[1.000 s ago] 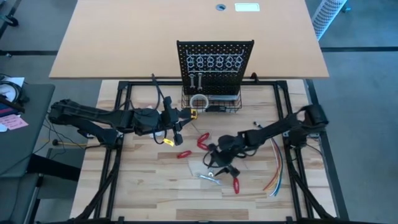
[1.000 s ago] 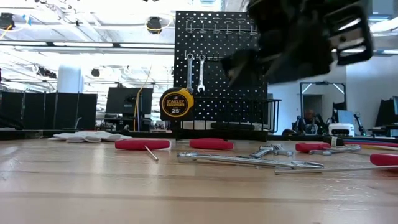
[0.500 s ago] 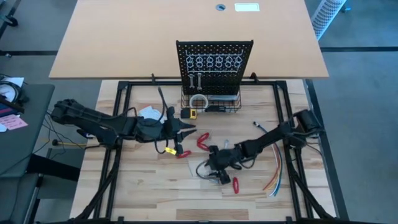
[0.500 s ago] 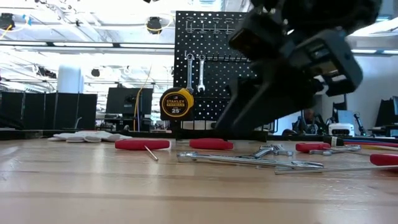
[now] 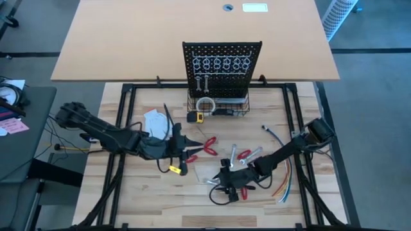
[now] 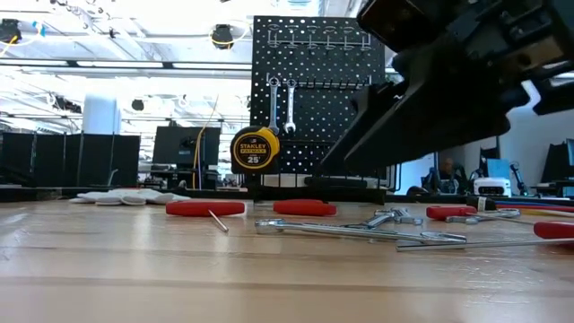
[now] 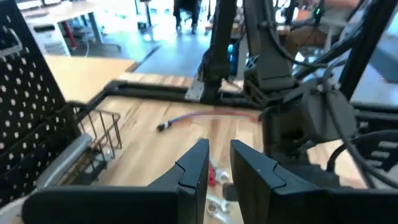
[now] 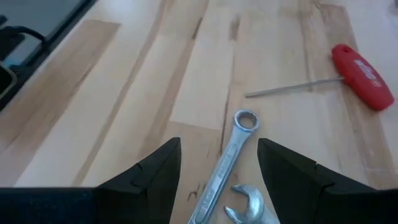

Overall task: Hang tools onto peg board
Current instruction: Hang the silver wrench on the peg board

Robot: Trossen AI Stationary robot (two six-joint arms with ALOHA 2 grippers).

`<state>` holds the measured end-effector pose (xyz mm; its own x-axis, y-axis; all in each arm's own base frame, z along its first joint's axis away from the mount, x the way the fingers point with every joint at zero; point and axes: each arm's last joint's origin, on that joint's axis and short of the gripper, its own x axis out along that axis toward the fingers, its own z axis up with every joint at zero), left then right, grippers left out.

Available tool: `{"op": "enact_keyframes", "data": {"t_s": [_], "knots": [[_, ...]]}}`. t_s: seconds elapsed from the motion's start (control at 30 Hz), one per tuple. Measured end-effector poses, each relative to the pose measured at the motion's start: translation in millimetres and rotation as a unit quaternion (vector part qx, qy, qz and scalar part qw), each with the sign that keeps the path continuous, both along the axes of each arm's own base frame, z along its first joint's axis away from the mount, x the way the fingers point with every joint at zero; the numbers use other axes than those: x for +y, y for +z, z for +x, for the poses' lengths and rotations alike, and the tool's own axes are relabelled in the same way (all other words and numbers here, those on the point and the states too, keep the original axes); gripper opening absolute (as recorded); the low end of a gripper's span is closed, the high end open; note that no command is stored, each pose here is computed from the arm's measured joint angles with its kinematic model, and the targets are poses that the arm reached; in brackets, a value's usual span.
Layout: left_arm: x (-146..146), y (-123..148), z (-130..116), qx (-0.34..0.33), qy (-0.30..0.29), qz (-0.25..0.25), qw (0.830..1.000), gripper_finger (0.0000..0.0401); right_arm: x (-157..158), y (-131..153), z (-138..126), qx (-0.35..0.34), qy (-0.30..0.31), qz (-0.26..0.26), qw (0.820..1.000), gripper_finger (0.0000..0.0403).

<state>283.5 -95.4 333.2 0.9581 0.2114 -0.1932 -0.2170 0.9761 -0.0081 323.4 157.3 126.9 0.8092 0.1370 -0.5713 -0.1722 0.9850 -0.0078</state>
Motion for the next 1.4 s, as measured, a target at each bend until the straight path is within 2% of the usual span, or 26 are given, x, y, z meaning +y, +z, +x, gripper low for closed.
{"op": "enact_keyframes", "data": {"t_s": [0.2, 0.43, 0.5, 0.67, 0.8, 0.93, 1.13, 1.4], "knots": [[-9, -23, 22, 0.013, 0.005, 0.004, 1.000, 0.0063, 3, -26, 6, 0.005, -0.024, 0.033, 0.999, 0.0220], [-41, -87, 48, 0.083, -0.007, -0.011, 0.996, 0.0063, 3, -38, 8, 0.011, -0.084, 0.057, 0.995, 0.0205], [-52, -101, 55, 0.078, -0.008, -0.030, 0.997, 0.0063, 5, -38, 7, 0.010, -0.084, 0.056, 0.995, 0.0196], [-80, -146, 64, 0.088, -0.018, -0.039, 0.995, 0.0063, 5, -40, 6, 0.010, -0.102, 0.036, 0.994, 0.0170], [-89, -169, 69, 0.072, 0.013, -0.032, 0.997, 0.0063, 0, -43, 4, 0.025, -0.113, 0.006, 0.993, 0.0147], [-89, -177, 71, 0.078, 0.020, -0.002, 0.997, 0.0063, -5, -46, 3, 0.034, -0.125, -0.029, 0.991, 0.0119], [-88, -180, 69, 0.098, 0.022, 0.019, 0.995, 0.0063, -4, -39, 1, 0.027, -0.092, -0.081, 0.992, 0.0084], [-87, -186, 65, 0.131, 0.023, 0.038, 0.990, 0.0063, 0, -26, -3, 0.011, -0.065, -0.108, 0.992, 0.0024]]}}
